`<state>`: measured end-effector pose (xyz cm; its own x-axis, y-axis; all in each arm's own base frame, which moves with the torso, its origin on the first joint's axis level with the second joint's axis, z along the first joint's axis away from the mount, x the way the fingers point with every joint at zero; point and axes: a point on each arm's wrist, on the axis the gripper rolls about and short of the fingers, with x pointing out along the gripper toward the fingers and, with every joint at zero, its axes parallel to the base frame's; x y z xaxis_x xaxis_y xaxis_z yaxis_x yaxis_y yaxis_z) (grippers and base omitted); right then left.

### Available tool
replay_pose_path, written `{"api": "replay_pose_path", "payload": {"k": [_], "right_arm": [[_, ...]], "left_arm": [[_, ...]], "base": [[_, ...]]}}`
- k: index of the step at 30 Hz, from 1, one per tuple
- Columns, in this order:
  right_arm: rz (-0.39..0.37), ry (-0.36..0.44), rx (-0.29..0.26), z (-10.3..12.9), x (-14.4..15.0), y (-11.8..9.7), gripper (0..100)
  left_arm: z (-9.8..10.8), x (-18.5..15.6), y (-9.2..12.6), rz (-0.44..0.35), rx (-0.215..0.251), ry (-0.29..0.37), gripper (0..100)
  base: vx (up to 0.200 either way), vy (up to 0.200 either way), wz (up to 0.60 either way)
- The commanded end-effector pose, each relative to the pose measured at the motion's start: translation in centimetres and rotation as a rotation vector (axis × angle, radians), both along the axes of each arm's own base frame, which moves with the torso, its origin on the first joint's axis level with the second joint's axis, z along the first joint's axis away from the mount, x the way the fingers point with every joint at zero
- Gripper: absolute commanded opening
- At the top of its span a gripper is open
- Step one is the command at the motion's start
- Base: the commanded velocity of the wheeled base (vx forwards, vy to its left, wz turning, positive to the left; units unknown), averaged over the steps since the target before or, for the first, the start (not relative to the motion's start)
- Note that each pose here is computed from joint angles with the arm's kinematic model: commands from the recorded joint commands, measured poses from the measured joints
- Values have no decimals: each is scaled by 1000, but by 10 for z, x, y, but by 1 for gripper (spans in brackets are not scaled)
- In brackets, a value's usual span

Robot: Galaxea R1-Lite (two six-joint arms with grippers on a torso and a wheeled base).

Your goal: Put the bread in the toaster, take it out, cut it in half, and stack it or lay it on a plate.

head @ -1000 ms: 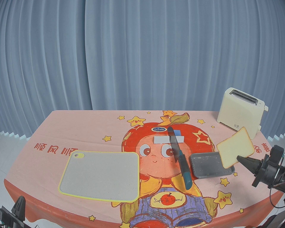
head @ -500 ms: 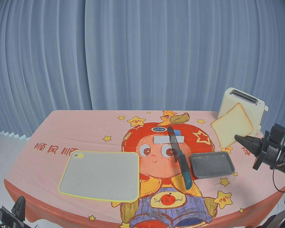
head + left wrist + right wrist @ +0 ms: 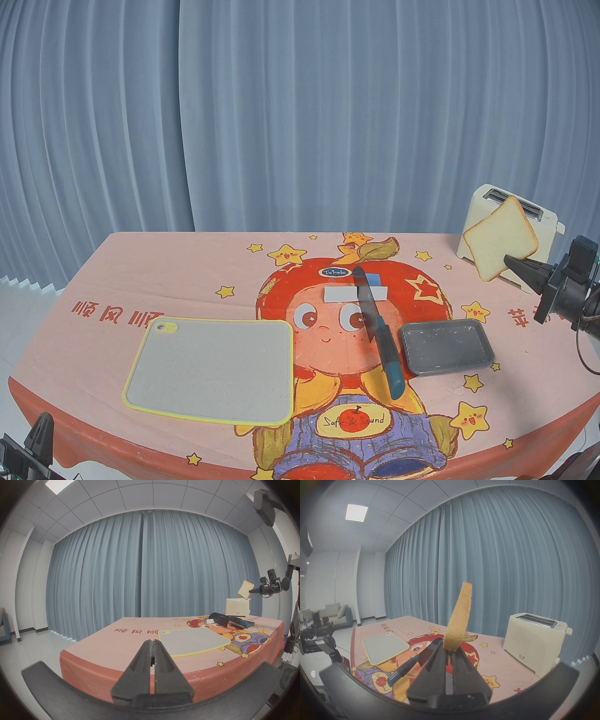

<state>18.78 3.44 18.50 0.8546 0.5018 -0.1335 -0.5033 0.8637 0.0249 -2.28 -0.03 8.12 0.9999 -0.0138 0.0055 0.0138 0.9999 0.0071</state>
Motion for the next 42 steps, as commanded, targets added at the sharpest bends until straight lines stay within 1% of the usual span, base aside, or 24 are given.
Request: {"api": "replay_pose_path", "payload": {"k": [1,10,14,20,25,32,36,42], "right_arm": [[2,-2,0,0,0,0,0],[-1,-9,0,0,-2,-1,0],[-4,0,-4,-3,-4,-2,0],[-3,4,-11,-5,-4,-2,0],[1,-5,-36,-6,-4,-2,0],[4,2,-42,-9,-5,-2,0],[-4,-5,-57,-10,-6,-4,0],[-7,-1,-57,-11,-6,-5,0]], "left_arm": [[-5,1,0,0,-1,9,0],[-5,1,0,2,1,9,0],[-5,1,0,2,1,9,0],[-5,1,0,2,-1,9,0],[-5,1,0,2,-1,9,0],[-5,1,0,2,-1,9,0],[-5,1,0,2,-1,9,0],[-5,1,0,2,-1,9,0]], "base": [[0,0,0],[0,0,0],[0,0,0],[0,-200,0],[0,-200,0],[0,-200,0],[0,-200,0],[0,-200,0]]}}
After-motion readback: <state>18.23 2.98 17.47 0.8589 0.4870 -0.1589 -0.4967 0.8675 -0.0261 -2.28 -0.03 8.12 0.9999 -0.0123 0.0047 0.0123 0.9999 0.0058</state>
